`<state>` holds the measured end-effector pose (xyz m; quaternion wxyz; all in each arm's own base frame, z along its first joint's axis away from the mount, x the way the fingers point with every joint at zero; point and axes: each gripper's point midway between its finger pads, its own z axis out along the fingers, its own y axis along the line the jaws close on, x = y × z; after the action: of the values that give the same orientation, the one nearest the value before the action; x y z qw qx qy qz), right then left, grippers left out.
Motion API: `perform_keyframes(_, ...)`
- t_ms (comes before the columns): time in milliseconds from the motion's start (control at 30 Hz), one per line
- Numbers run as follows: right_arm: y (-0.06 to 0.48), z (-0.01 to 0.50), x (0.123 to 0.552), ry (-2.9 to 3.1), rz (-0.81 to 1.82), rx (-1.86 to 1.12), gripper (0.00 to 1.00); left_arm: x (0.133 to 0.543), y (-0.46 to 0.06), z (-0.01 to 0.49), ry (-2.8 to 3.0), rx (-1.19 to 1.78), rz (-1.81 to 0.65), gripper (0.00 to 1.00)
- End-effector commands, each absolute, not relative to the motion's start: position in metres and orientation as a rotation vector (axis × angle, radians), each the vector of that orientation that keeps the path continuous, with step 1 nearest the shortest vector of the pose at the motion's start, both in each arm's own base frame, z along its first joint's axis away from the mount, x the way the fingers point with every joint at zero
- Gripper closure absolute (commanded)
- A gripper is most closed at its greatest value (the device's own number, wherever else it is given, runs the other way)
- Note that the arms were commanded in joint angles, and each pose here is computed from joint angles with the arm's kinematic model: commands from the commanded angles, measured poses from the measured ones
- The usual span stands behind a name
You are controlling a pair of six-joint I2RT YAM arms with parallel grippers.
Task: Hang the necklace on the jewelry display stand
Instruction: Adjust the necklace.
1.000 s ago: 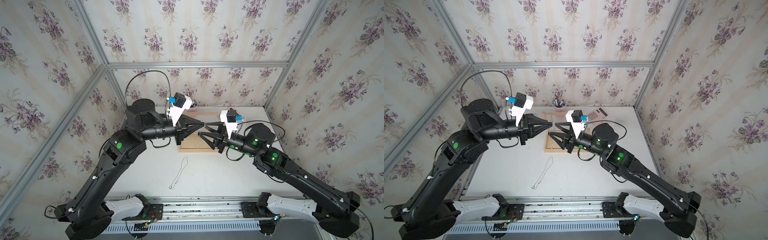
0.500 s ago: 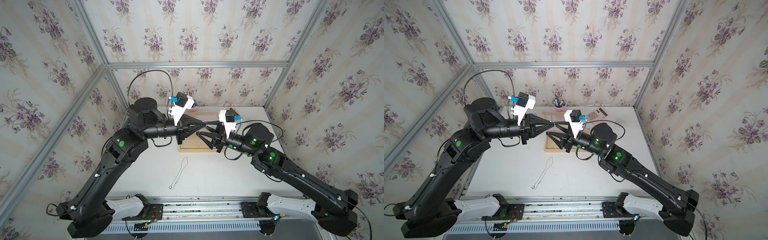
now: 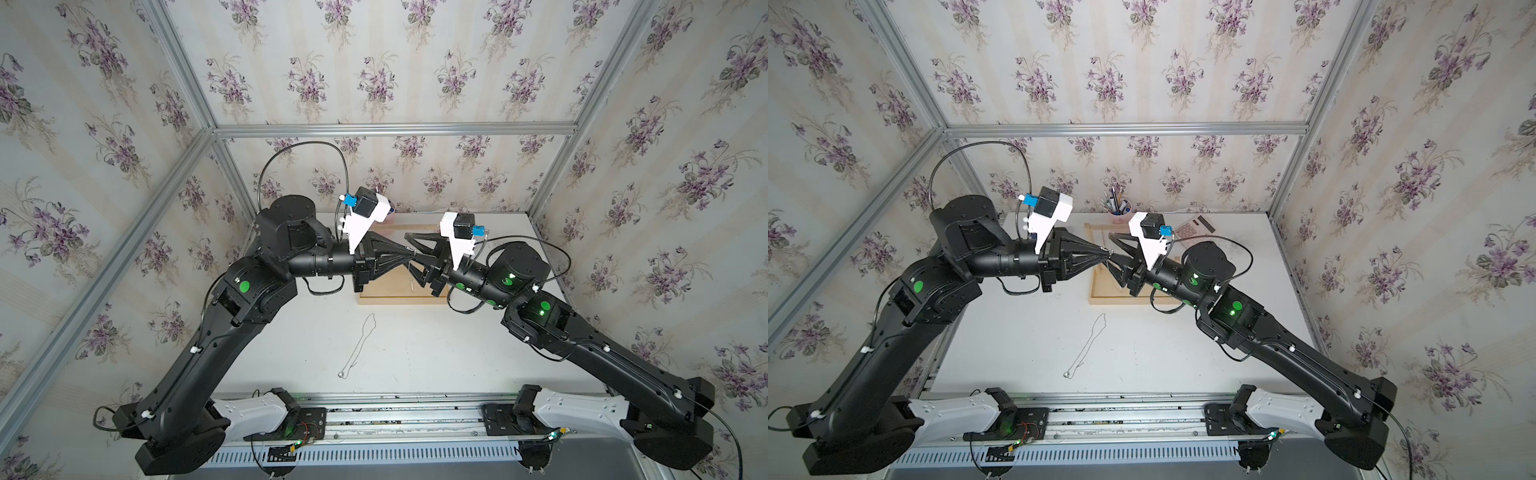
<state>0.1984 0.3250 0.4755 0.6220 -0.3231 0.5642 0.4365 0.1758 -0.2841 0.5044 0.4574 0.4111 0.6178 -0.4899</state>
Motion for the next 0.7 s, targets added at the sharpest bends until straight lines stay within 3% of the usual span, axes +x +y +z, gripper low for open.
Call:
perform_keyframes(0,0.326,0.486,0.196,1.255,1.008,-0.751,0.78,0.172,-0.283,0.509,1.489,1.031,-1.202,0.92)
perform_keyframes(100,0.329,0.483,0.196,1.27,1.008,-0.765,0.95,0.171,-0.282,0.511,1.479,1.029,-1.195,0.87)
perform_keyframes(200,0.329,0.482,0.196,1.272,1.012,-0.769,1.0,0.17,-0.281,0.511,1.48,1.028,-1.192,0.74)
perform_keyframes(400,0.326,0.49,0.192,1.255,1.025,-0.765,1.0,0.174,-0.279,0.508,1.491,1.01,-1.167,0.28)
perform_keyframes(533,0.324,0.494,0.19,1.252,1.027,-0.767,1.0,0.177,-0.275,0.503,1.502,0.983,-1.134,0.15)
perform_keyframes(667,0.322,0.498,0.188,1.251,1.031,-0.765,1.0,0.176,-0.27,0.505,1.488,0.964,-1.111,0.14)
